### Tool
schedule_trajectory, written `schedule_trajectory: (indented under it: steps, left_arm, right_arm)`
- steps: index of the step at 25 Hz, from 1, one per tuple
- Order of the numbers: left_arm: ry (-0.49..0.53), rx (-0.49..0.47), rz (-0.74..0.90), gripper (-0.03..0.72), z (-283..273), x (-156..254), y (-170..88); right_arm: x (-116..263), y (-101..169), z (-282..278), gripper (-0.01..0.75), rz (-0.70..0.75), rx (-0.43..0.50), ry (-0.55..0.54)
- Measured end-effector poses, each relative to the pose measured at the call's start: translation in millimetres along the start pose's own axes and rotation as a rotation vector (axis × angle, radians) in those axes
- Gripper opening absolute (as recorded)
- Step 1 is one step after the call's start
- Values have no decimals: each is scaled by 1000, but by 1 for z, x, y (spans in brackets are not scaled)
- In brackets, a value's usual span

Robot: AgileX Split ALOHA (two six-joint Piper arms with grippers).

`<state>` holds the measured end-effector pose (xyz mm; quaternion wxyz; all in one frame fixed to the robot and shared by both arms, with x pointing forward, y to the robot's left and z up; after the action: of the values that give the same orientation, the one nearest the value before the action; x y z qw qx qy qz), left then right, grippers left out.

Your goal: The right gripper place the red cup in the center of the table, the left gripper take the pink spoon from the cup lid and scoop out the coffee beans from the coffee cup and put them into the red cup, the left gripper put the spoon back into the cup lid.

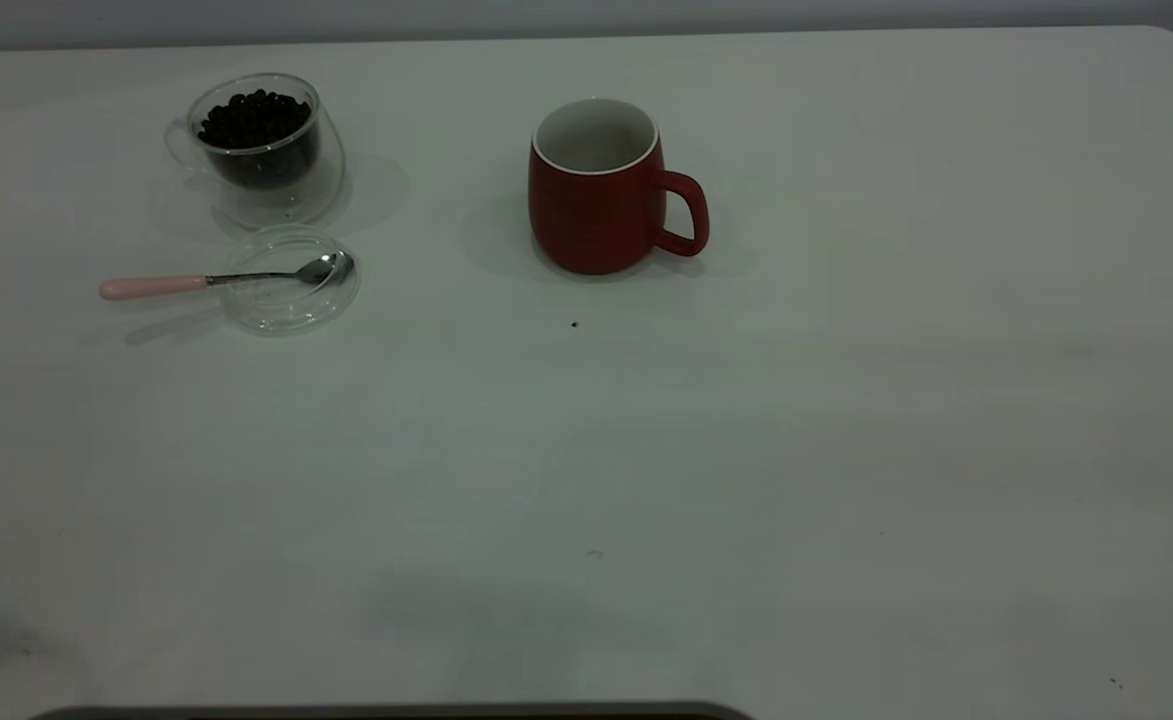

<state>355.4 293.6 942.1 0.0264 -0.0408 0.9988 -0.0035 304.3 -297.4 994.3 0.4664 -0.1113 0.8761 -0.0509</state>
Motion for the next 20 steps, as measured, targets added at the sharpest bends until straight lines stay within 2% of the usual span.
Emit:
schedule_trajectory:
  steps: [2, 15, 20]
  left_arm:
    - [-51, 8, 0, 505, 3, 12, 2]
    - [-636, 116, -2, 505, -33, 51, 4]
    - [-804, 141, 0, 505, -43, 65, 6]
  right_arm:
    - [0, 0, 0, 588, 0, 0, 0]
    - [0, 0, 0, 588, 0, 0, 0]
    - [0, 0, 0, 588, 0, 0, 0]
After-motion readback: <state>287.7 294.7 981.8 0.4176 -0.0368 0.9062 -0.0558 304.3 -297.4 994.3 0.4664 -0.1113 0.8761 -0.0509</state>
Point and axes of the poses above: a point on each arm's last joint axis where the gripper is mounted, z pointing out along that axis toward the gripper, y along the wrist's bending axis when the last joint is at zero, x = y × z, the point moved 8 cm from there along z, pointing out along that axis toward the gripper, and after that the axes turned 12 degrees about -z, right-handed, at the moved point
